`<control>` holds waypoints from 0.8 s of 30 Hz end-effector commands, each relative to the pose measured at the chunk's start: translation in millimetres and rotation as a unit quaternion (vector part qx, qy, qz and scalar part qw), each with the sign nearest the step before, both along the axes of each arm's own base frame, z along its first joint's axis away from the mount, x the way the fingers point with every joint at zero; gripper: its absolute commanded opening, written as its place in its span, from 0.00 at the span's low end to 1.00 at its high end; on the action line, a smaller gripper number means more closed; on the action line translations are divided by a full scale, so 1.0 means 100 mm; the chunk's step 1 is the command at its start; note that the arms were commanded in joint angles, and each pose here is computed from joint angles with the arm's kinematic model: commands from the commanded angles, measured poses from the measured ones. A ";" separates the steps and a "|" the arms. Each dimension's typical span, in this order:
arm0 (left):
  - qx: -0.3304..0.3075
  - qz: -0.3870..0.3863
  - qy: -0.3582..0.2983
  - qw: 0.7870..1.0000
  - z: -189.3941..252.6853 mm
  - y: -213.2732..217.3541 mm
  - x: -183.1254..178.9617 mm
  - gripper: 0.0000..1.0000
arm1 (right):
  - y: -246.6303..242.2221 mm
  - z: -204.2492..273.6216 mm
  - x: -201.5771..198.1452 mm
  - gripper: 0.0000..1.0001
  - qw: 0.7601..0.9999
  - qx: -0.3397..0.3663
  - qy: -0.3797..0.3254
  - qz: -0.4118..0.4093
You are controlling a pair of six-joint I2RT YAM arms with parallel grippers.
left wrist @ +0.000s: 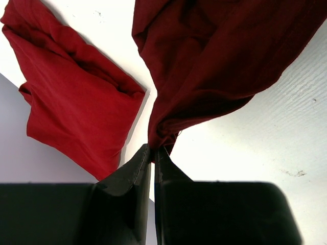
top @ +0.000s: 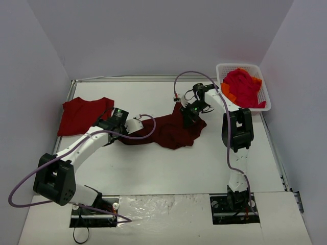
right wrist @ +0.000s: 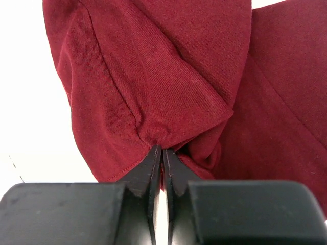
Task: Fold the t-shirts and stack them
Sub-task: Flatten out the tshirt
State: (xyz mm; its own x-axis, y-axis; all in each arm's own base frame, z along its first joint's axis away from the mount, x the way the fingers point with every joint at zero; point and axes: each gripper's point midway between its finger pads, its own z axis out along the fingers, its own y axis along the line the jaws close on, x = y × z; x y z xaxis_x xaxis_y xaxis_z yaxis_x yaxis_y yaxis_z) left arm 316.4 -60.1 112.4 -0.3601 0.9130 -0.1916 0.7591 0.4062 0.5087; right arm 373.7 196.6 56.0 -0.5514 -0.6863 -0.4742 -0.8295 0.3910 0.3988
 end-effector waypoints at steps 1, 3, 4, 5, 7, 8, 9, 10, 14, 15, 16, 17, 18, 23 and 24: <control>-0.011 0.008 -0.004 1.000 0.03 -0.01 0.01 0.02 | 0.02 0.05 -0.11 0.00 1.000 0.005 0.021 0.004; -0.011 0.008 -0.004 1.000 0.02 -0.01 0.01 0.02 | 0.02 0.04 -0.11 0.00 1.000 0.004 0.021 0.004; -0.011 0.008 -0.004 1.000 0.02 0.00 0.01 0.02 | 0.02 0.05 -0.12 0.00 1.000 0.004 0.023 0.003; -0.011 0.008 -0.004 1.000 0.02 -0.01 0.01 0.02 | 0.02 0.05 -0.13 0.00 1.000 0.005 0.025 0.004; -0.012 0.008 -0.003 1.000 0.01 -0.01 0.01 0.02 | 0.02 0.03 -0.17 0.13 0.999 0.007 0.035 0.005; -0.012 0.008 -0.002 1.000 0.01 -0.01 0.00 0.02 | 0.03 0.03 -0.19 0.17 0.999 0.009 0.037 0.010; -0.012 0.008 -0.003 1.000 0.01 -0.01 0.01 0.02 | 0.03 0.02 -0.21 0.22 0.999 0.009 0.043 0.012; -0.011 0.008 -0.001 1.000 0.00 -0.01 0.00 0.02 | 0.02 0.01 -0.24 0.28 0.999 0.008 0.050 0.014; -0.011 0.007 -0.001 1.000 -0.01 0.00 0.00 0.02 | 0.02 -0.04 -0.29 0.34 0.998 0.010 0.060 0.019; -0.011 0.007 -0.002 1.000 0.00 0.00 0.01 0.02 | 0.03 -0.05 -0.31 0.32 0.998 0.012 0.065 0.022; -0.011 0.007 -0.001 1.000 0.00 -0.01 0.01 0.02 | 0.03 -0.05 -0.31 0.32 0.997 0.013 0.067 0.024; -0.010 0.007 -0.001 1.000 0.00 0.00 0.01 0.02 | 0.03 -0.05 -0.32 0.32 0.997 0.015 0.070 0.025; -0.010 0.008 -0.001 1.000 0.00 0.00 0.01 0.02 | 0.04 -0.05 -0.35 0.32 0.997 0.015 0.073 0.032; -0.010 0.008 0.002 1.000 -0.02 0.00 0.01 0.02 | 0.06 -0.05 -0.37 0.10 0.996 0.016 0.073 0.039; -0.009 0.008 0.002 1.000 -0.02 0.00 0.01 0.02 | 0.06 -0.04 -0.37 0.06 0.997 0.016 0.072 0.039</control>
State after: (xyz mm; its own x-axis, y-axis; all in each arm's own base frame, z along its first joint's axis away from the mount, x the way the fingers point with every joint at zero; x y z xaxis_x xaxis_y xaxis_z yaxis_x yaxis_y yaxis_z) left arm 315.6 -61.4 109.7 -0.3592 0.9128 -0.1945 0.7653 0.4074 0.4984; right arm 353.3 198.8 43.3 -0.5531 -0.7093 -0.4370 -0.8110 0.3383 0.4773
